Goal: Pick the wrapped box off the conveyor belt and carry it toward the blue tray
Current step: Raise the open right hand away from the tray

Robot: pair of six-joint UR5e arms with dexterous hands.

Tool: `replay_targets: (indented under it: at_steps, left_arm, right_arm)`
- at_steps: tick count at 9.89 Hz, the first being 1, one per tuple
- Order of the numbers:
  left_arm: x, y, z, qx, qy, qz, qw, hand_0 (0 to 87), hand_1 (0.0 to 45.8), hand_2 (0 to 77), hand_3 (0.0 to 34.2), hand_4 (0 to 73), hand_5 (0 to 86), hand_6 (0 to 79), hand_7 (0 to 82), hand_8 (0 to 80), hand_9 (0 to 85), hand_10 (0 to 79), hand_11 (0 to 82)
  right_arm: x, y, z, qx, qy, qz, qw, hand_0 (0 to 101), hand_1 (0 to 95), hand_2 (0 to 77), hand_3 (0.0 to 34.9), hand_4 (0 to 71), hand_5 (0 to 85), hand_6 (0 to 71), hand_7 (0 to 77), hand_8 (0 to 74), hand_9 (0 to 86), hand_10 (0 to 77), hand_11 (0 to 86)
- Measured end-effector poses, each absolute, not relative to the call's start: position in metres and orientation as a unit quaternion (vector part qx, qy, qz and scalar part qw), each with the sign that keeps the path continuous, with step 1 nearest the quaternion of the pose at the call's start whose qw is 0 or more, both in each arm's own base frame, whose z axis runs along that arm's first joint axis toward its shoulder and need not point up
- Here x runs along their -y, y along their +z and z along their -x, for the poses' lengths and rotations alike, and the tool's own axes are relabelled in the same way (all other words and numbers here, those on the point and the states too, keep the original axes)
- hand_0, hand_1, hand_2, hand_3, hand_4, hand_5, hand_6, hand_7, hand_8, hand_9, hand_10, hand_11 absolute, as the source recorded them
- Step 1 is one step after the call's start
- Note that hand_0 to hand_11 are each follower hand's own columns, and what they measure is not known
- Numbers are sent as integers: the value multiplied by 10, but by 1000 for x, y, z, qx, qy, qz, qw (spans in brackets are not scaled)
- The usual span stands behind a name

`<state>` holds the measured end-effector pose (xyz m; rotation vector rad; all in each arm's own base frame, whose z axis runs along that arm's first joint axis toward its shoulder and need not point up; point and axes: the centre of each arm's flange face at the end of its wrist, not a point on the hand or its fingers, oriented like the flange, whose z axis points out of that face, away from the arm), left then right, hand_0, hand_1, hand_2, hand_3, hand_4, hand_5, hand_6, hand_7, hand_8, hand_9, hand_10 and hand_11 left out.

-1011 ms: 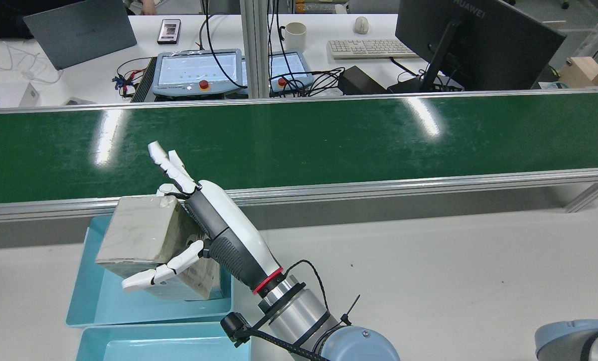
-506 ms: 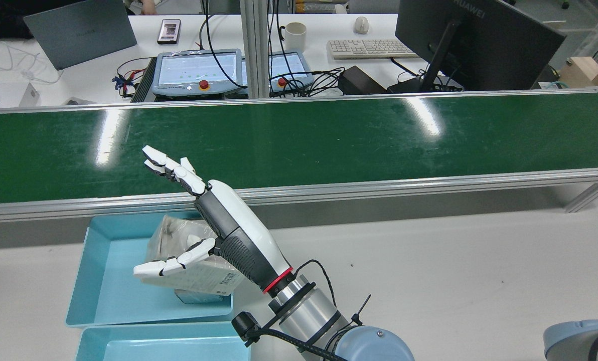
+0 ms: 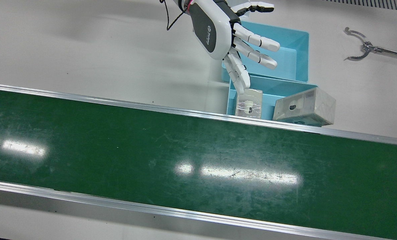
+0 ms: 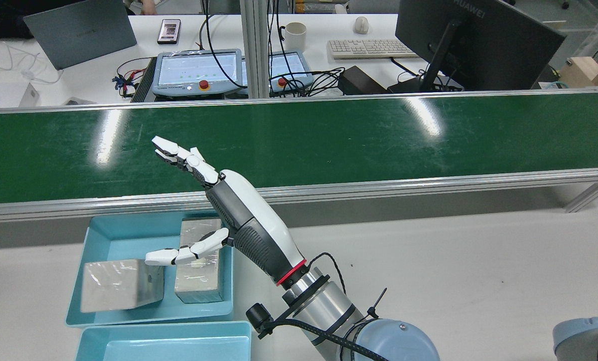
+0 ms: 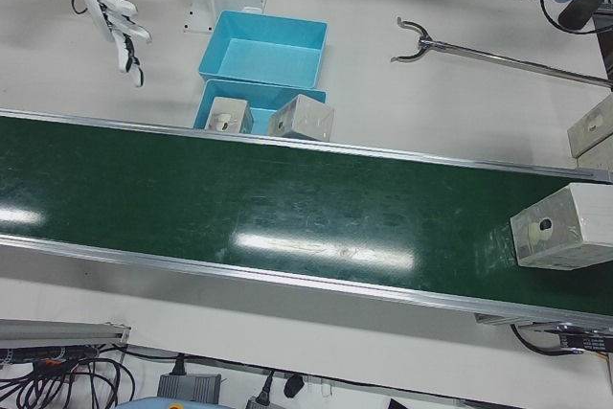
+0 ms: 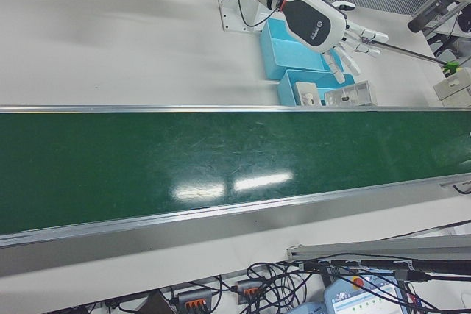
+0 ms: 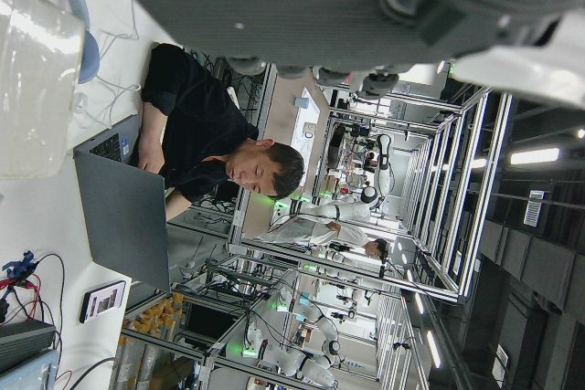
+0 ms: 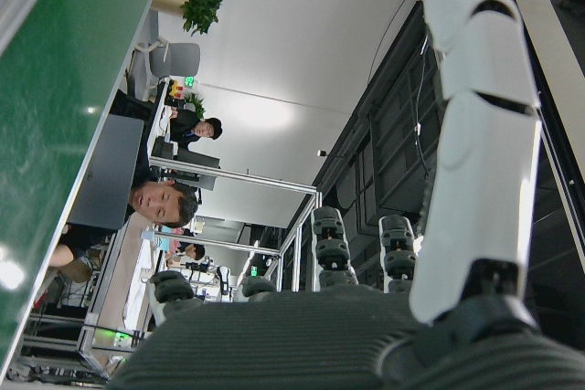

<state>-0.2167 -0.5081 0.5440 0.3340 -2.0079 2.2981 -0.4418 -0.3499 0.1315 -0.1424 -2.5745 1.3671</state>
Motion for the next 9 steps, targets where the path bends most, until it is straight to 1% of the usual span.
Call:
replay_targets:
  at_steps: [1, 2, 3, 4, 5, 6, 7, 8, 9]
  left_arm:
    - [508, 544, 217, 654, 748, -109, 36, 0, 0, 5, 0, 0, 11, 0, 0, 0, 0, 0, 0]
    - [508, 544, 217, 654, 748, -109, 36, 0, 0, 5, 0, 0, 11, 0, 0, 0, 0, 0, 0]
    - [508, 544, 217, 654, 748, -109, 36, 0, 0, 5, 0, 0, 11, 0, 0, 0, 0, 5, 0]
    - [508, 544, 217, 654, 748, -109, 36, 0, 0, 5, 0, 0, 11, 0, 5, 0, 0, 0, 0]
    - [508, 544, 217, 654, 748, -109, 36, 0, 0, 5, 0, 0, 11, 0, 5, 0, 0, 0, 0]
    - [508, 544, 217, 654, 748, -109, 36, 0, 0, 11, 0, 0, 11, 0, 0, 0, 0, 0, 0]
    - [508, 544, 217, 654, 748, -109, 36, 0, 0, 11, 0, 0, 11, 0, 0, 0, 0, 0, 0]
    - [508, 544, 217, 654, 748, -109, 36, 0, 0, 5, 0, 0, 11, 0, 0, 0, 0, 0, 0]
    - [508, 544, 217, 654, 748, -109, 36, 0, 0, 5, 0, 0, 11, 0, 0, 0, 0, 0, 0]
  right_arm:
    - [361, 134, 406, 873, 473, 26, 118, 474, 169, 196, 252, 38, 115, 22, 87, 0, 11, 16, 38]
    - [374, 138, 376, 867, 482, 11, 129, 475, 175, 196, 266, 38, 120, 22, 87, 0, 11, 16, 38]
    - [391, 146, 351, 860, 490, 5, 142, 496, 191, 191, 265, 38, 120, 22, 87, 0, 11, 0, 22]
    - [412, 158, 325, 852, 500, -2, 153, 501, 191, 185, 281, 38, 120, 11, 87, 0, 11, 0, 22]
    - [437, 172, 299, 843, 512, -12, 163, 501, 191, 185, 281, 38, 120, 5, 82, 0, 11, 0, 22]
    - [463, 189, 274, 832, 526, -24, 174, 503, 191, 158, 294, 16, 71, 5, 33, 0, 11, 0, 16]
    - [488, 208, 254, 819, 542, -29, 185, 503, 191, 158, 294, 16, 71, 5, 33, 0, 11, 0, 16]
    - [515, 235, 235, 801, 568, -29, 189, 502, 191, 114, 277, 16, 22, 5, 22, 0, 11, 0, 11]
    - [534, 258, 221, 785, 591, -27, 186, 502, 191, 114, 277, 16, 22, 5, 22, 0, 11, 0, 11]
